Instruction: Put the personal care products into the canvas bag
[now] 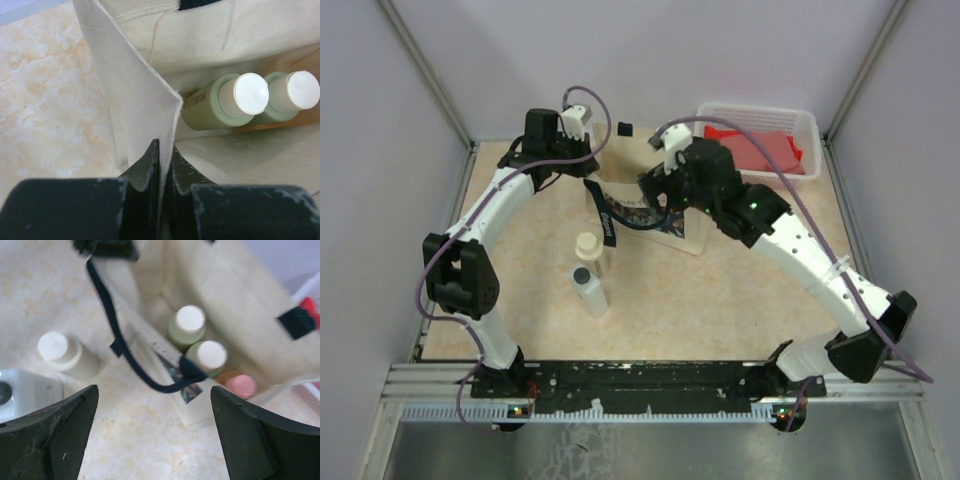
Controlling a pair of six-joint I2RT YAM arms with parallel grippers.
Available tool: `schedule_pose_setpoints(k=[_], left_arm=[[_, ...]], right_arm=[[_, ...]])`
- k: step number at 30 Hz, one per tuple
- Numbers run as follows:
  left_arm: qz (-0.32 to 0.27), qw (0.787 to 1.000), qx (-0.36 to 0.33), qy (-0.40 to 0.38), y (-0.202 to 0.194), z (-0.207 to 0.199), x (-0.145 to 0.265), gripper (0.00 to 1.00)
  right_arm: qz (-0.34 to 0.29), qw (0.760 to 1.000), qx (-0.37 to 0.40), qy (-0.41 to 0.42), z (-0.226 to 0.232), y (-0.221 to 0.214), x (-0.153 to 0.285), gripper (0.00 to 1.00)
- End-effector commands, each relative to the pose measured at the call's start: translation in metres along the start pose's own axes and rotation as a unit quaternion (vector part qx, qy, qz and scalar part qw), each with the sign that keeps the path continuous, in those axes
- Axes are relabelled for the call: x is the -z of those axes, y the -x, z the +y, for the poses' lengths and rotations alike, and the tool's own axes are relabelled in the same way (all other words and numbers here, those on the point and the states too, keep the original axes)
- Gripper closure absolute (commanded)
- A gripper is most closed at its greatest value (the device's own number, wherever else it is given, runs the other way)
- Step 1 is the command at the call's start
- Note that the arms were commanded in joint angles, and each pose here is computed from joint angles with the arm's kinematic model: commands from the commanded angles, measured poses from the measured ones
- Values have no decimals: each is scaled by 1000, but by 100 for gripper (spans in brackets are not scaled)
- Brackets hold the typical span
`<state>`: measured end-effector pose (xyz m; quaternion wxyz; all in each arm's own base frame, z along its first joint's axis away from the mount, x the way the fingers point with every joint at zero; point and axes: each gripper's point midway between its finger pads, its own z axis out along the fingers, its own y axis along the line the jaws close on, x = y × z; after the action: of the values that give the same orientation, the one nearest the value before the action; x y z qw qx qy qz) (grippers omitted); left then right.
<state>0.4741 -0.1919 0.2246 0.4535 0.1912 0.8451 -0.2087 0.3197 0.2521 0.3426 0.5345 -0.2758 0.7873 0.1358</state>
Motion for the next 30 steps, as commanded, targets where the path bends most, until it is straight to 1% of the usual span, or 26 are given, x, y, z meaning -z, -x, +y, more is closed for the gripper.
schedule_pose_setpoints(k=[1, 5, 10, 13, 16, 17, 19, 23, 30], left_arm=[[-29, 999, -25, 0, 16, 6, -2, 100], [-27, 999, -23, -4, 15, 6, -5, 100], [-21, 999, -29, 2, 9, 10, -8, 100], [-19, 999, -35, 5, 7, 11, -8, 100], [-19, 999, -37, 6, 5, 13, -9, 100], [-20, 999, -38, 6, 5, 13, -10, 100], [-21, 999, -38, 5, 5, 13, -12, 100], [-18, 999, -41, 5, 2, 14, -15, 100], [-13, 999, -41, 4, -5, 14, -16, 100]], right_arm=[[29, 997, 49, 54, 54, -33, -19, 7], [55, 991, 84, 87, 103, -48, -30, 7], [52, 982, 107, 145, 163, -44, -30, 6], [51, 976, 117, 174, 190, -41, -25, 5], [63, 971, 133, 187, 208, -45, -20, 5], [81, 968, 143, 192, 219, -57, -27, 5], [88, 964, 148, 205, 233, -61, -26, 5], [106, 959, 139, 222, 250, -71, -32, 4], [159, 954, 156, 201, 253, -107, -55, 4]])
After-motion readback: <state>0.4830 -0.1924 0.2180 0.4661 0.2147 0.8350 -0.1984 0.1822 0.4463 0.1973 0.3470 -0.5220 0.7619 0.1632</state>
